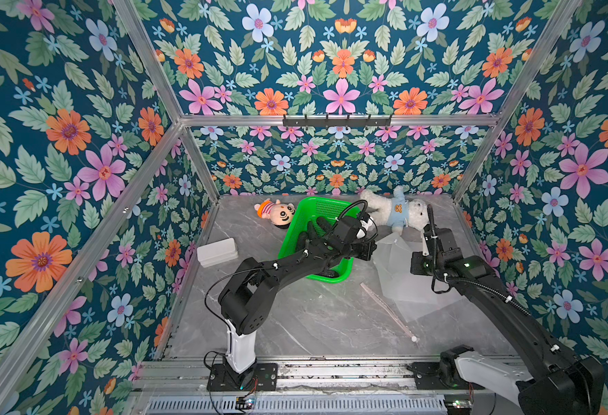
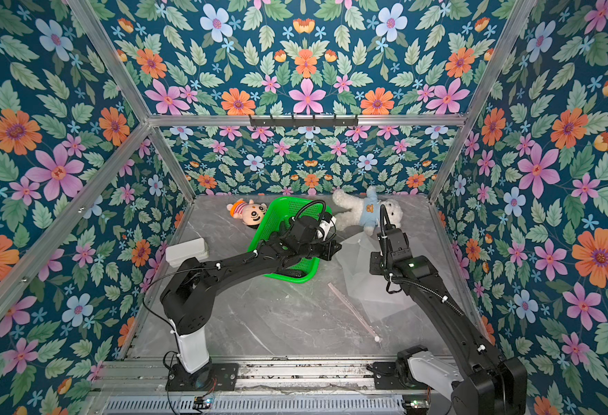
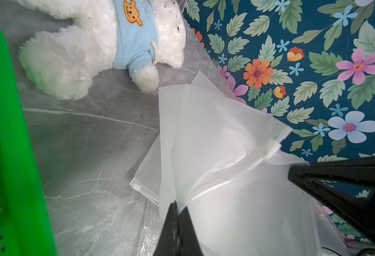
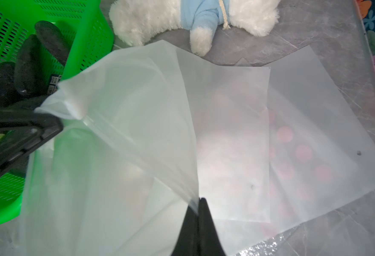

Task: Place the eggplant in a zip-top bag and seal the zipper
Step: Open the zipper food storage bag.

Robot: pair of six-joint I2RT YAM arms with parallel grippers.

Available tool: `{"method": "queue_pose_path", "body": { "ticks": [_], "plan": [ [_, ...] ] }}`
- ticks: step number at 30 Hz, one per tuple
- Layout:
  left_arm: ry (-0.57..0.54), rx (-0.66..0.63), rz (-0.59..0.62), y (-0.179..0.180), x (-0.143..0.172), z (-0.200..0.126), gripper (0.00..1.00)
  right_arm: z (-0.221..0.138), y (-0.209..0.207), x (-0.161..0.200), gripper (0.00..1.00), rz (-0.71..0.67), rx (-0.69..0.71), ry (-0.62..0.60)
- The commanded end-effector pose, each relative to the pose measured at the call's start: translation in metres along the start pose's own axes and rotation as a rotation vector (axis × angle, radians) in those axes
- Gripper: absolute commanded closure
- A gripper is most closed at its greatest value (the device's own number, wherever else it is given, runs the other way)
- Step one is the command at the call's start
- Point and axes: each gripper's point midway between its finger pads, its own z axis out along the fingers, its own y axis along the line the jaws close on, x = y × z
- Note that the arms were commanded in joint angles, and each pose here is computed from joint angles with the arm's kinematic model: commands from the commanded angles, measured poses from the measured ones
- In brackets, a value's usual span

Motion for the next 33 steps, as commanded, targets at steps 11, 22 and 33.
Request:
{"method": "queue_pose_path", "body": {
  "ticks": [11,22,33],
  "plan": [
    [0.029,0.066,-0.015,-0.005,0.008,0.015,1.00,0.029,0.024,-0.015,0.58,0.034,-0.120,0.003],
    [0.024,0.025,-0.031,0.006,0.006,0.019,1.00,0.052,0.039,-0.014,0.66,0.066,-0.195,0.046],
    [0.002,-0.036,-0.086,0.032,-0.004,0.009,1.00,0.052,0.037,-0.024,1.00,0.046,-0.160,0.054]
  ]
}}
